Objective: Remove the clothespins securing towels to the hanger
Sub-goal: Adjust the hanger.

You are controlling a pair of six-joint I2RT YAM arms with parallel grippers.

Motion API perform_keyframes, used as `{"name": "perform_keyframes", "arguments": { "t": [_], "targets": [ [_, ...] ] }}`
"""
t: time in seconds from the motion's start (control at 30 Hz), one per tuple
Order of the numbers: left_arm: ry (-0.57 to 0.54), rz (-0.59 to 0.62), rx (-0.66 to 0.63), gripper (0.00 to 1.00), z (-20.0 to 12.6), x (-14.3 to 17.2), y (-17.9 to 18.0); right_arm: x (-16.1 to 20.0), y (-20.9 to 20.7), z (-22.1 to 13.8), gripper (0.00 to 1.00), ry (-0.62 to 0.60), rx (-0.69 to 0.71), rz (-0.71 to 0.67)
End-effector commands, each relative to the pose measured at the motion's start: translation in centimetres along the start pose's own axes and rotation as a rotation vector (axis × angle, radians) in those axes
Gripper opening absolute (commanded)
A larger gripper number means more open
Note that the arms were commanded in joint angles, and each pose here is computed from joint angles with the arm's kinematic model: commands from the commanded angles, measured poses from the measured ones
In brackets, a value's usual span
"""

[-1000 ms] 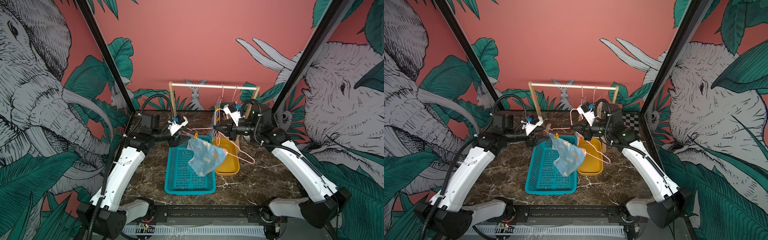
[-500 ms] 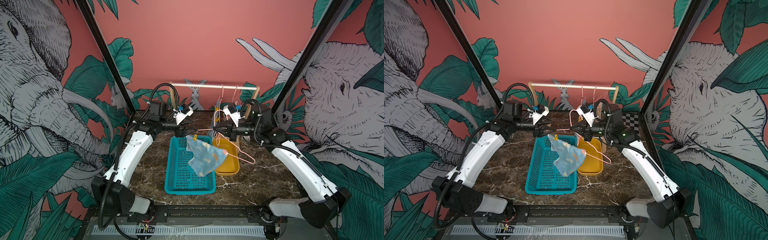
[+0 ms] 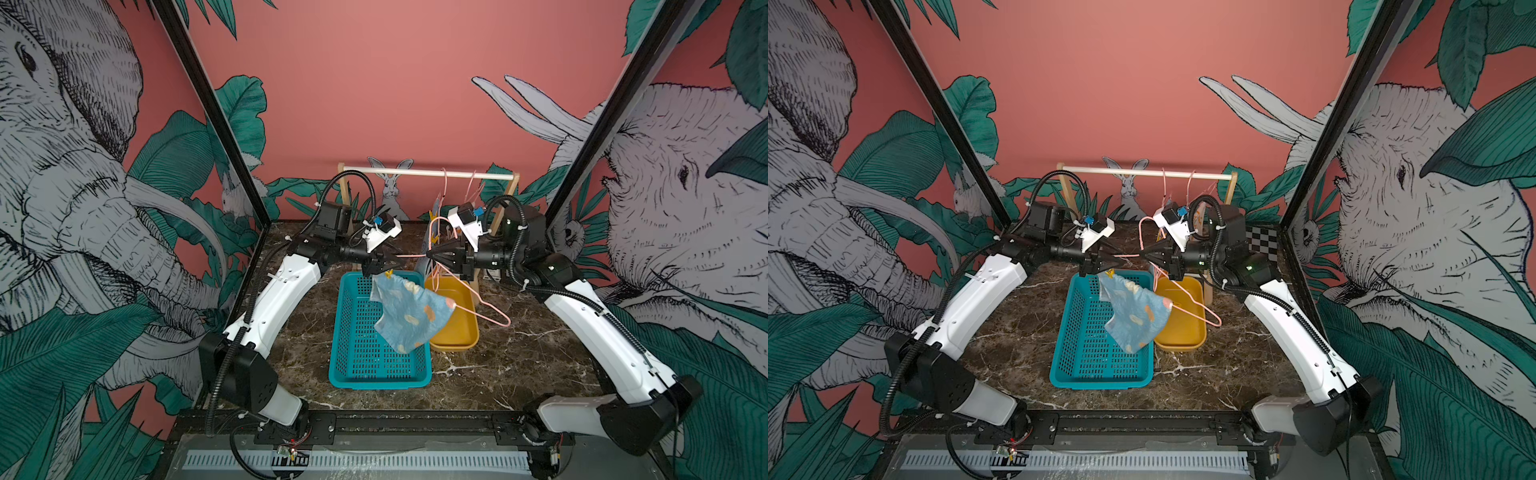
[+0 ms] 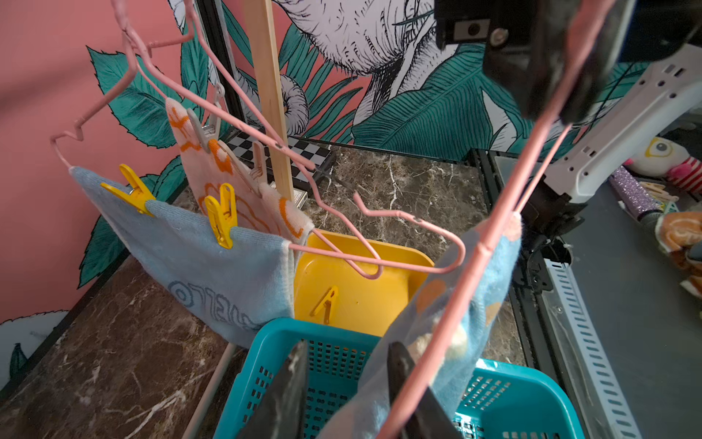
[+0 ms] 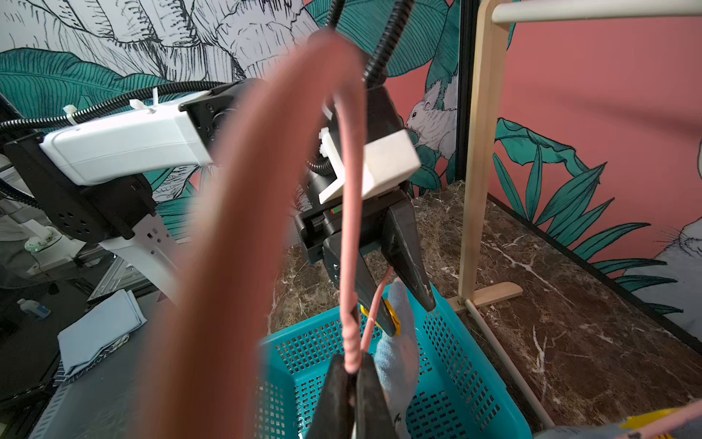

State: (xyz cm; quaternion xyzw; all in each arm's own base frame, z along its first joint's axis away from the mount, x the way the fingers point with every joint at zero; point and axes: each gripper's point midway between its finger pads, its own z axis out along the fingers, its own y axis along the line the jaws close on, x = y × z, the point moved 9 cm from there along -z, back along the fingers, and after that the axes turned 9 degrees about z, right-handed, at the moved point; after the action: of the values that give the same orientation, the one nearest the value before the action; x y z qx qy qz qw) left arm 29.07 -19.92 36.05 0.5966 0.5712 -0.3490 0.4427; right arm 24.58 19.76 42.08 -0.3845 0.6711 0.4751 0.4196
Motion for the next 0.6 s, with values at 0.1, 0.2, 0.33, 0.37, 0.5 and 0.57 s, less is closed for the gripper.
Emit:
{"name": "perform_keyframes", "arguments": {
  "t": [0.1,0.2,0.33,0.37,0.5,0.57],
  "targets": [
    [-0.034,0.019,0.027,0.11,-0.4,-1.3,-0.6,-0.4,0.6,-0.1,0.0,0.001,-0.024,-0.042],
    [-0.042,0.018,0.029,0.0,-0.6,-1.5,-0.8,-0.3,0.4,-0.1,0.0,0.004,0.006,-0.047],
    [-0.057,-0.005,0.028,0.0,-0.9,-1.9,-1.1,-0.1,0.2,-0.4,0.0,0.0,0.07,-0.063],
    [-0.058,-0.013,0.018,0.0,-1.0,-2.0,-1.2,-0.1,0.1,-0.5,0.0,-0.002,0.095,-0.071],
    [-0.04,-0.028,-0.043,0.0,-1.8,-2.6,-1.5,0.3,-0.2,-1.3,0.36,-0.019,0.21,-0.1],
    [-0.029,-0.026,-0.078,0.0,-2.3,-2.8,-1.8,0.4,-0.1,-1.8,0.49,-0.025,0.253,-0.116]
  ]
}}
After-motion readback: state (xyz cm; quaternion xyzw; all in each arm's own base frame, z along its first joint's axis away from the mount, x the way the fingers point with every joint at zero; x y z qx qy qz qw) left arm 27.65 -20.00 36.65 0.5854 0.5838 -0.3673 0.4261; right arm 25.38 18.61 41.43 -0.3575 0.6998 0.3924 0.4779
